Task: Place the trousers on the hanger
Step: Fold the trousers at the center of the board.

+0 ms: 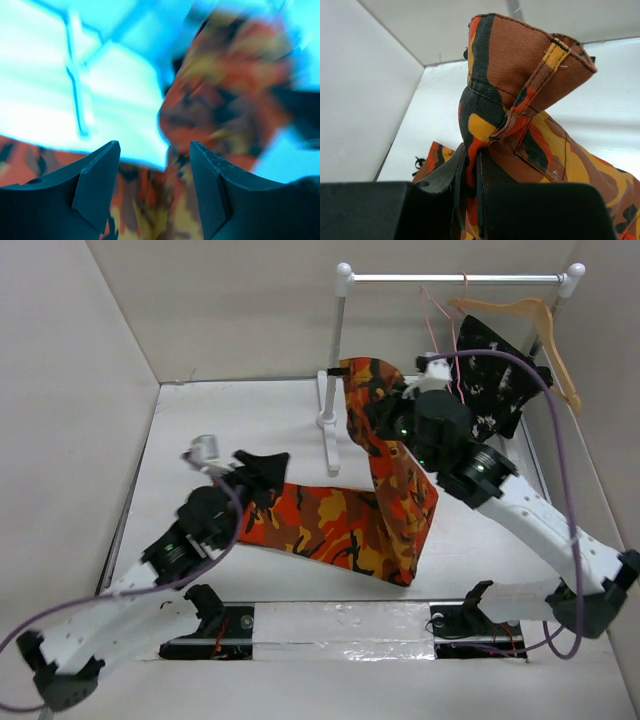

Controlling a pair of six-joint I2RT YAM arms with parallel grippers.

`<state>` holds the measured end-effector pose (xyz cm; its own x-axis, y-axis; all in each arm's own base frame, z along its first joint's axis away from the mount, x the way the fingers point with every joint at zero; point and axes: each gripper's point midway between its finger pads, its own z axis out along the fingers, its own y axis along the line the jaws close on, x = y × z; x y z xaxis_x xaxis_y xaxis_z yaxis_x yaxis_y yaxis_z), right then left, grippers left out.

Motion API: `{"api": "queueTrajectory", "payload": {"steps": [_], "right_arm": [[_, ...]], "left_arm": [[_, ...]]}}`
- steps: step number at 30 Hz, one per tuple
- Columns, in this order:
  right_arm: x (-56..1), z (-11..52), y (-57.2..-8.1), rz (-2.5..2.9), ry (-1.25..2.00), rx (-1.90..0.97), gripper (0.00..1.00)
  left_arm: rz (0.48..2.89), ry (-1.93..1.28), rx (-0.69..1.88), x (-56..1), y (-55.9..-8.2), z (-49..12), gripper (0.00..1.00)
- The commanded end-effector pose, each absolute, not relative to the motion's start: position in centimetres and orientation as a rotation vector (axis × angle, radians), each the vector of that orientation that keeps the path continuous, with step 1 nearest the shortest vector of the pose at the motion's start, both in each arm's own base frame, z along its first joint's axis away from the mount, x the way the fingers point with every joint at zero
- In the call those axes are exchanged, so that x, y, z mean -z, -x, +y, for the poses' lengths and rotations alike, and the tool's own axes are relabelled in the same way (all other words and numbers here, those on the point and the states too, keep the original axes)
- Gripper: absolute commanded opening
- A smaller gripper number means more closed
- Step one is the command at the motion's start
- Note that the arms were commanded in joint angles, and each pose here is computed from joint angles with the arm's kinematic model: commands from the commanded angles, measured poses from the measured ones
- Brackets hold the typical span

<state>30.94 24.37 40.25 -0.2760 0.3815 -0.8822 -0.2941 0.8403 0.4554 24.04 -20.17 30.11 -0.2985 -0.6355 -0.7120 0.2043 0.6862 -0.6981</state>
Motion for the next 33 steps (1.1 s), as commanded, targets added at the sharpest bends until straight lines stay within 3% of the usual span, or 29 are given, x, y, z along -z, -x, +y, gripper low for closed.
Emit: {"api": "queueTrajectory", "payload": {"steps": [1,3,8,10,11,14,16,17,18,20,22,24,26,28,30,32,33], "right_arm": [[-46.5,29.7,-31.4,1.55,-0.065,-0.844,0.0],[-47.1,32.4,-31.8,1.536,-0.046,-0.871,0.0],[-37.9,46.0,-31.4,1.692,0.106,-0.903,0.0],[-35.6,50.6,-30.3,1.729,0.164,-0.943,0.2],[-30.1,54.3,-29.1,1.82,0.244,-0.918,0.48],[-24.9,56.8,-27.8,1.958,0.306,-0.814,0.97],[-24.4,55.9,-27.2,1.987,0.304,-0.817,0.98],[-20.5,54.2,-26.4,2.044,0.327,-0.766,0.97],[-25.7,52.8,-26.5,1.925,0.253,-0.88,0.96],[-26.0,49.5,-26.6,1.902,0.19,-0.921,0.93],[-24.6,43.6,-26.2,1.92,0.117,-0.876,0.83],[-23.4,39.6,-25.7,1.949,0.034,-0.844,0.31],[-20.8,33.4,-25.5,1.981,-0.078,-0.766,0.1],[-18.2,28.1,-24.8,2.001,-0.135,-0.702,0.14],[-15.6,24.2,-24.5,2.046,-0.212,-0.611,0.52],[-13.2,20.3,-24.5,2.063,-0.286,-0.565,0.84],[-12.7,19.5,-24.6,2.063,-0.302,-0.568,0.87]], "left_arm": [[1.687,0.357,0.731,-29.9,-22.5,-14.7,0.56],[1.643,0.4,0.697,-31.5,-21.6,-11.9,0.56],[1.563,0.508,0.679,-33.5,-19.7,-7.8,0.56],[1.517,0.561,0.686,-34.1,-19.0,-6.3,0.56],[1.506,0.588,0.684,-34.0,-18.6,-5.5,0.58],[1.532,0.612,0.638,-33.0,-18.3,-4.6,0.7],[1.536,0.645,0.631,-32.6,-18.2,-4.2,0.71],[1.544,0.647,0.63,-32.0,-18.3,-4.4,0.71],[1.545,0.642,0.649,-31.7,-18.3,-4.7,0.71],[1.553,0.626,0.669,-30.8,-19.0,-5.9,0.71],[1.604,0.593,0.674,-29.4,-19.8,-7.7,0.71],[1.68,0.549,0.67,-27.1,-21.2,-10.3,0.71],[1.722,0.53,0.677,-25.3,-22.3,-12.1,0.71],[1.803,0.491,0.66,-22.5,-23.3,-14.2,0.71],[1.865,0.458,0.65,-19.6,-24.2,-16.0,0.71],[1.89,0.426,0.657,-18.0,-24.5,-17.5,0.7],[1.926,0.419,0.612,-16.3,-24.8,-17.7,0.7]]}}
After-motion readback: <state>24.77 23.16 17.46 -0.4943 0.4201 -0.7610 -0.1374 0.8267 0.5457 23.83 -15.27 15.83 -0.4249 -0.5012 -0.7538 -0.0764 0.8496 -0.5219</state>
